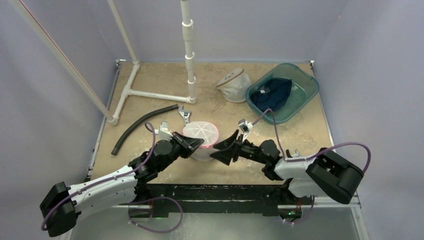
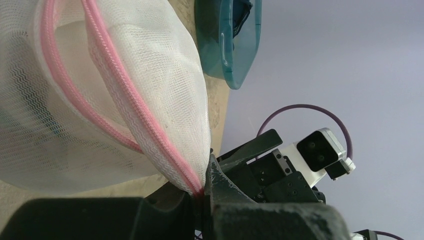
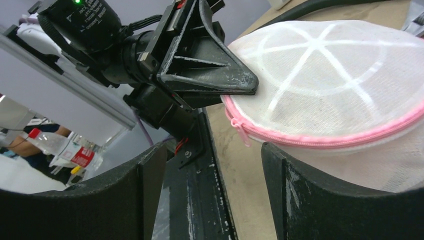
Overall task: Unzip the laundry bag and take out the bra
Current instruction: Unzip the laundry bag at the center of the board.
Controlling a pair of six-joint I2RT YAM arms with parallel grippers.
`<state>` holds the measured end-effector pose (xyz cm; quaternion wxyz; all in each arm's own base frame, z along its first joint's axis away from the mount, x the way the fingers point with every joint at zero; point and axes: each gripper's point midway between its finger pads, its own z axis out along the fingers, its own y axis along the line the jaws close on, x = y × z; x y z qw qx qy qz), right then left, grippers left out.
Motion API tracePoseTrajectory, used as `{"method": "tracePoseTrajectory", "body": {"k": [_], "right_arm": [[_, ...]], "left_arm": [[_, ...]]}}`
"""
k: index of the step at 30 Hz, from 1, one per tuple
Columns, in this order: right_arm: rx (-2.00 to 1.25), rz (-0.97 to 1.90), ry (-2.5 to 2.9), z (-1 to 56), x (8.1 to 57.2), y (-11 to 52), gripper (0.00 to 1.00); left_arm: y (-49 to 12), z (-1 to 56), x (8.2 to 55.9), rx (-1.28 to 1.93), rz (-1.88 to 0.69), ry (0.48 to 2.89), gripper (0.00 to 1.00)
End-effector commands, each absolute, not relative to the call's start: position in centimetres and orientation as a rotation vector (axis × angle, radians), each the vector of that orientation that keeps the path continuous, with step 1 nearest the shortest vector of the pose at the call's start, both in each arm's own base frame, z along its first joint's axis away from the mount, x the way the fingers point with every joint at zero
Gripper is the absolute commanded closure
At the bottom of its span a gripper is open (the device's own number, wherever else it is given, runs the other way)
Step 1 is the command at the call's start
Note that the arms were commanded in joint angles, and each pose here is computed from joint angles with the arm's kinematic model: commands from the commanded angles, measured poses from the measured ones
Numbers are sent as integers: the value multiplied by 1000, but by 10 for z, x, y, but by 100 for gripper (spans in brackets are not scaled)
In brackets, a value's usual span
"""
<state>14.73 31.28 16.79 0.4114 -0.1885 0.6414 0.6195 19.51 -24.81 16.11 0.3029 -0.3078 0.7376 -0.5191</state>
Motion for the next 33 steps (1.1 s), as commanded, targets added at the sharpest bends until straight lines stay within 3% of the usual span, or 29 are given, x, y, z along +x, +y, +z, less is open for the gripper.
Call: {"method": "tracePoseTrajectory", "body": {"k": [1, 17, 30, 33], "right_arm": [[-515, 1645, 1531, 184, 137, 315, 29], [-477, 1648, 1575, 177, 148, 325, 30], [-468, 1652, 1559, 183, 155, 331, 36], [-469, 1653, 1560, 183, 155, 331, 42]], "left_arm": [[-249, 174, 197, -827, -1432, 1910, 100], [-254, 176, 196, -809, -1445, 1922, 100], [-257, 175, 196, -801, -1449, 1932, 100], [-256, 174, 195, -800, -1445, 1936, 100]]}}
